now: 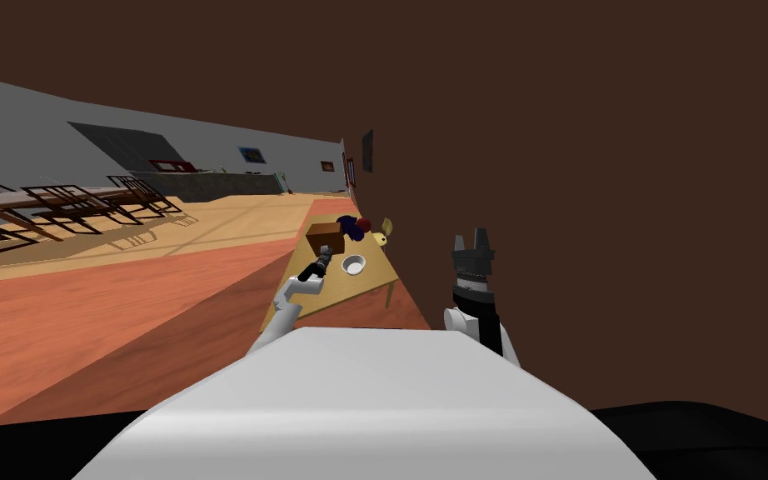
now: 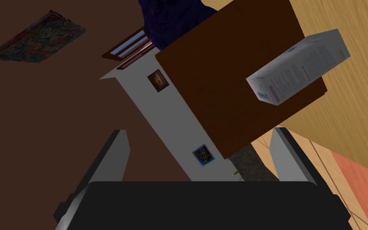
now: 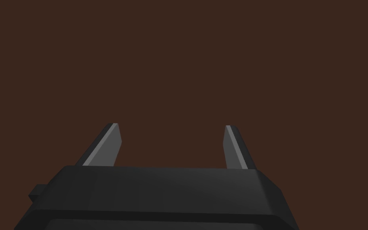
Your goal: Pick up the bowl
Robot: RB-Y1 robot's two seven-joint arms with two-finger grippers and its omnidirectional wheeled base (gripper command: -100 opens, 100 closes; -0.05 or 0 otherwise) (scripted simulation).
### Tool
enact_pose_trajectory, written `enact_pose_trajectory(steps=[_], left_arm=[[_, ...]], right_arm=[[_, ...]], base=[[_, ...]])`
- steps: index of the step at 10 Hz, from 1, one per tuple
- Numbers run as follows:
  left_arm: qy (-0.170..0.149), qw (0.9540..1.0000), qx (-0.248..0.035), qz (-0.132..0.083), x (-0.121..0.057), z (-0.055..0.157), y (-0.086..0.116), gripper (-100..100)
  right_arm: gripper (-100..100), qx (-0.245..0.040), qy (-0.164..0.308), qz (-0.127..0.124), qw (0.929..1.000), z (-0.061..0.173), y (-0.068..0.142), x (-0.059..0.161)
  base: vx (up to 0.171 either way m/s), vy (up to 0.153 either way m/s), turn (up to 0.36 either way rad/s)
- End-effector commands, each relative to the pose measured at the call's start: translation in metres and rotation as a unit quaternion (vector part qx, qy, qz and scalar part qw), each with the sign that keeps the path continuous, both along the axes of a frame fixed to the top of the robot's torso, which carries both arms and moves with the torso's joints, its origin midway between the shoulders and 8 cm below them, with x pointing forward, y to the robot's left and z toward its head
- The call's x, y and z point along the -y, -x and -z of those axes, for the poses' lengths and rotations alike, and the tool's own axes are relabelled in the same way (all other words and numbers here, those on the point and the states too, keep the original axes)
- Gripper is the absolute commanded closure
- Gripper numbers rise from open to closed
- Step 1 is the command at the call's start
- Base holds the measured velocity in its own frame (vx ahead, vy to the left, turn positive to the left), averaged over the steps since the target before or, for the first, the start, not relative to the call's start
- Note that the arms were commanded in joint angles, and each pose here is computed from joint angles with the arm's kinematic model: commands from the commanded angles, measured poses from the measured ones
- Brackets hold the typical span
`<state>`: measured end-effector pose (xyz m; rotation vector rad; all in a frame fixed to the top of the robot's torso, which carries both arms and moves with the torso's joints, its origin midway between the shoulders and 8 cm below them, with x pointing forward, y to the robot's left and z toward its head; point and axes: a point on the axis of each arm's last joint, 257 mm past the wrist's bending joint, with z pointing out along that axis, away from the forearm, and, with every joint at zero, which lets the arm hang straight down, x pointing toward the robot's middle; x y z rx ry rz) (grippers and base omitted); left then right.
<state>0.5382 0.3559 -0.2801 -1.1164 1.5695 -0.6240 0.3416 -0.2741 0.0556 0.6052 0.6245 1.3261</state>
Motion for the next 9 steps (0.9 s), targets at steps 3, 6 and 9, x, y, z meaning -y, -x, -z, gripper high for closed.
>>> enact_pose_trajectory(steps=[3, 6, 9], left_arm=[[-0.001, 0.9981, -0.06, -0.009, -0.009, 0.032, -0.003, -100], [0.002, 0.9931, -0.116, -0.018, -0.017, 0.063, -0.001, -100], [0.005, 0.9878, -0.153, -0.025, -0.023, 0.086, 0.006, -100]], right_arm=[[0, 0.0, 0.0, 0.0, 1.0, 0.0, 0.0, 0.0], [0, 0.0, 0.0, 0.0, 1.0, 0.0, 0.0, 0.0], [0, 0.0, 0.0, 0.0, 1.0, 0.0, 0.0, 0.0]], base=[[-0.001, -0.003, -0.091], [-0.002, 0.006, -0.108], [-0.003, 0.014, -0.059]])
